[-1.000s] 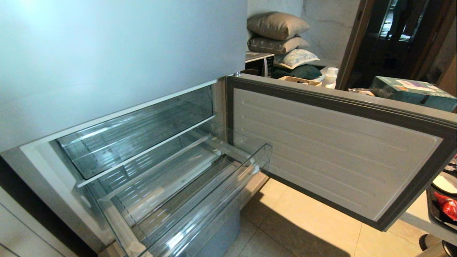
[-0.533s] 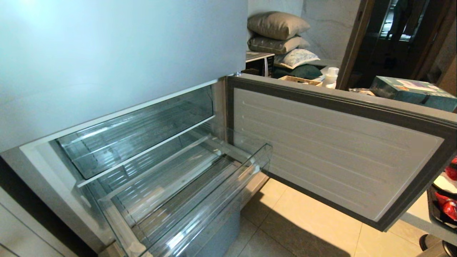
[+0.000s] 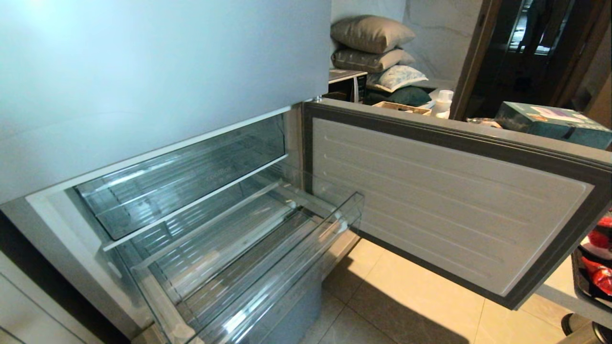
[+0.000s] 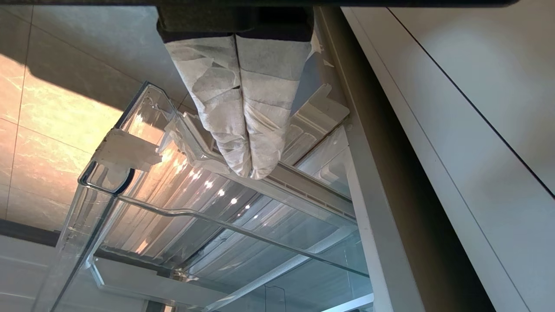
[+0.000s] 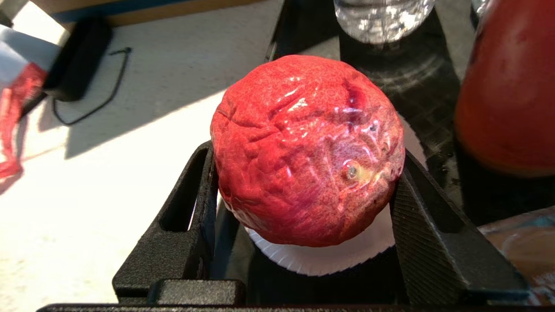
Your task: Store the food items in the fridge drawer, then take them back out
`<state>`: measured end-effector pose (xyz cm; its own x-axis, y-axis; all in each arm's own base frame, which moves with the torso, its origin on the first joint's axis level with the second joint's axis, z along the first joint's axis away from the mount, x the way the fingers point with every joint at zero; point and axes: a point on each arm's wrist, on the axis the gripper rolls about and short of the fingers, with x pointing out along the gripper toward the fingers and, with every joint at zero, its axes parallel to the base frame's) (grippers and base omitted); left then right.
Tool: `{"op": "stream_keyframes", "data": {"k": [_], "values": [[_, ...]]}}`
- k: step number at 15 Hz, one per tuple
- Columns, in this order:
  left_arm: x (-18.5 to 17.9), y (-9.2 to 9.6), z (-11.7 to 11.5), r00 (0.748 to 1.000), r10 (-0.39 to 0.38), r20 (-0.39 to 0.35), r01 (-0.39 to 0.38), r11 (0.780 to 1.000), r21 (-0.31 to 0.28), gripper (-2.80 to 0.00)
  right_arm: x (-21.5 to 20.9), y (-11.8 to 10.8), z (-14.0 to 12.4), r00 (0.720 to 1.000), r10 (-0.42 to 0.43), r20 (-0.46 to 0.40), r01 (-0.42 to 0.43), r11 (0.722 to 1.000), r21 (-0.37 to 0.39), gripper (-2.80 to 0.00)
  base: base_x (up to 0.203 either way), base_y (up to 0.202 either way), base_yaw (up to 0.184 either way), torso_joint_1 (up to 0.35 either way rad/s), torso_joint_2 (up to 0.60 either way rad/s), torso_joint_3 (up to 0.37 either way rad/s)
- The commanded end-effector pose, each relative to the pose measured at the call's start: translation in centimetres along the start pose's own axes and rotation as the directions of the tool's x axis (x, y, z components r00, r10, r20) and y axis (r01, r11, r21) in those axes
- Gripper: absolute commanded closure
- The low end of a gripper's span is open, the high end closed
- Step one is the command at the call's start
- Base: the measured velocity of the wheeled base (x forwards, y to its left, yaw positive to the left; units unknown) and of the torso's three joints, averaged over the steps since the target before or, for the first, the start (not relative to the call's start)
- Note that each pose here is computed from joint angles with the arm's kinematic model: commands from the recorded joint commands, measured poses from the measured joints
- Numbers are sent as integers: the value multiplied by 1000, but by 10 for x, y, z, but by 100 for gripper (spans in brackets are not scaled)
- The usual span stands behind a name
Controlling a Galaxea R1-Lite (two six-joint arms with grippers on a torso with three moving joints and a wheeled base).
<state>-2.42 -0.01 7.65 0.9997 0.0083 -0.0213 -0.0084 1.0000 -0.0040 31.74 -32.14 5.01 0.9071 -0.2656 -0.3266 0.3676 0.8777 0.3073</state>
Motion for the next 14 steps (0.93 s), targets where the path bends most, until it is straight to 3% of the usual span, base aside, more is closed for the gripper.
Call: {"op": "stream_keyframes", "data": {"k": [1, 2, 10, 14], "values": [[0, 0, 0, 1000, 2, 0, -2, 1000, -1, 0, 8, 2, -7, 1000, 15, -15, -15, 1000, 3, 0, 0, 0, 0, 0, 0, 0], [0, 0, 0, 1000, 2, 0, -2, 1000, -1, 0, 8, 3, -7, 1000, 17, -13, -17, 1000, 0, -280, 0, 0, 0, 0, 0, 0], [0, 0, 0, 1000, 1, 0, -1, 1000, -1, 0, -2, 12, 1, 1000, 19, -7, -19, 1000, 1, -280, 0, 0, 0, 0, 0, 0], [0, 0, 0, 1000, 1, 0, -1, 1000, -1, 0, -40, 32, 18, 1000, 19, 13, -19, 1000, -9, -280, 0, 0, 0, 0, 0, 0]]}}
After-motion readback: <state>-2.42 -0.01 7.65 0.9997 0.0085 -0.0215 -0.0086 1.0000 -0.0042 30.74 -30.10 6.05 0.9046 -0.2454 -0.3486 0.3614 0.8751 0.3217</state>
